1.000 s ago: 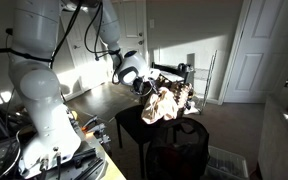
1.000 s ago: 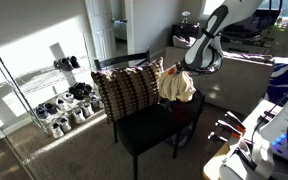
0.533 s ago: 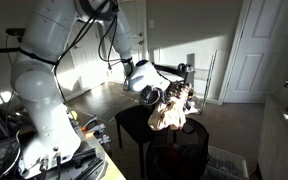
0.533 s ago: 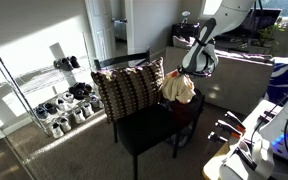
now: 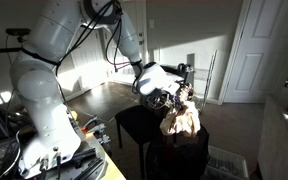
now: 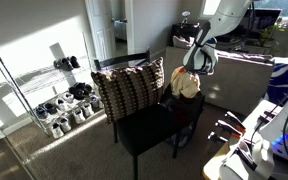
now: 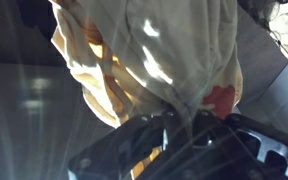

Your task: Put the cloth in the laundry bag

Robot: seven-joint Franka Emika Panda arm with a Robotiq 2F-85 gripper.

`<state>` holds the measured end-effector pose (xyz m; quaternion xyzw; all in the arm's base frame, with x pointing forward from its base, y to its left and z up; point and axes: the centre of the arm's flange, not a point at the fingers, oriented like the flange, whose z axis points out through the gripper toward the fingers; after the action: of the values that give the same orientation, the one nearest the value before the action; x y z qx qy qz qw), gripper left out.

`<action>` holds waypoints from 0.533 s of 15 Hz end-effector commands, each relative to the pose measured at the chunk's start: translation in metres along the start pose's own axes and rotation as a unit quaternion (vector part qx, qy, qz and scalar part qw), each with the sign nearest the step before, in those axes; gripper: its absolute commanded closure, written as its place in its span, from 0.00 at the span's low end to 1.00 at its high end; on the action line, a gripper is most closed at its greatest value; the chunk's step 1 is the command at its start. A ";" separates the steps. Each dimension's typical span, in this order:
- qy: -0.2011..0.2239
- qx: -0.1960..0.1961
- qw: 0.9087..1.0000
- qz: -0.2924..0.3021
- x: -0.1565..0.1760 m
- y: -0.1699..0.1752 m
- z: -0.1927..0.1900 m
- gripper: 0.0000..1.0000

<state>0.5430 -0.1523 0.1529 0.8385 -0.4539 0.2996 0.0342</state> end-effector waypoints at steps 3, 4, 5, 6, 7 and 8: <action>0.017 -0.024 1.000 0.010 0.002 -0.012 0.007 0.62; 0.019 -0.026 0.999 0.010 0.000 -0.013 0.009 0.60; 0.016 -0.028 0.999 0.008 -0.003 -0.015 0.011 0.55; 0.015 -0.029 0.999 0.005 -0.005 -0.016 0.012 0.48; 0.014 -0.030 0.999 0.001 -0.007 -0.019 0.012 0.42; 0.014 -0.030 0.999 -0.001 -0.008 -0.021 0.013 0.35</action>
<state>0.5538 -0.1450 0.1425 0.8358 -0.4546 0.3019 0.0607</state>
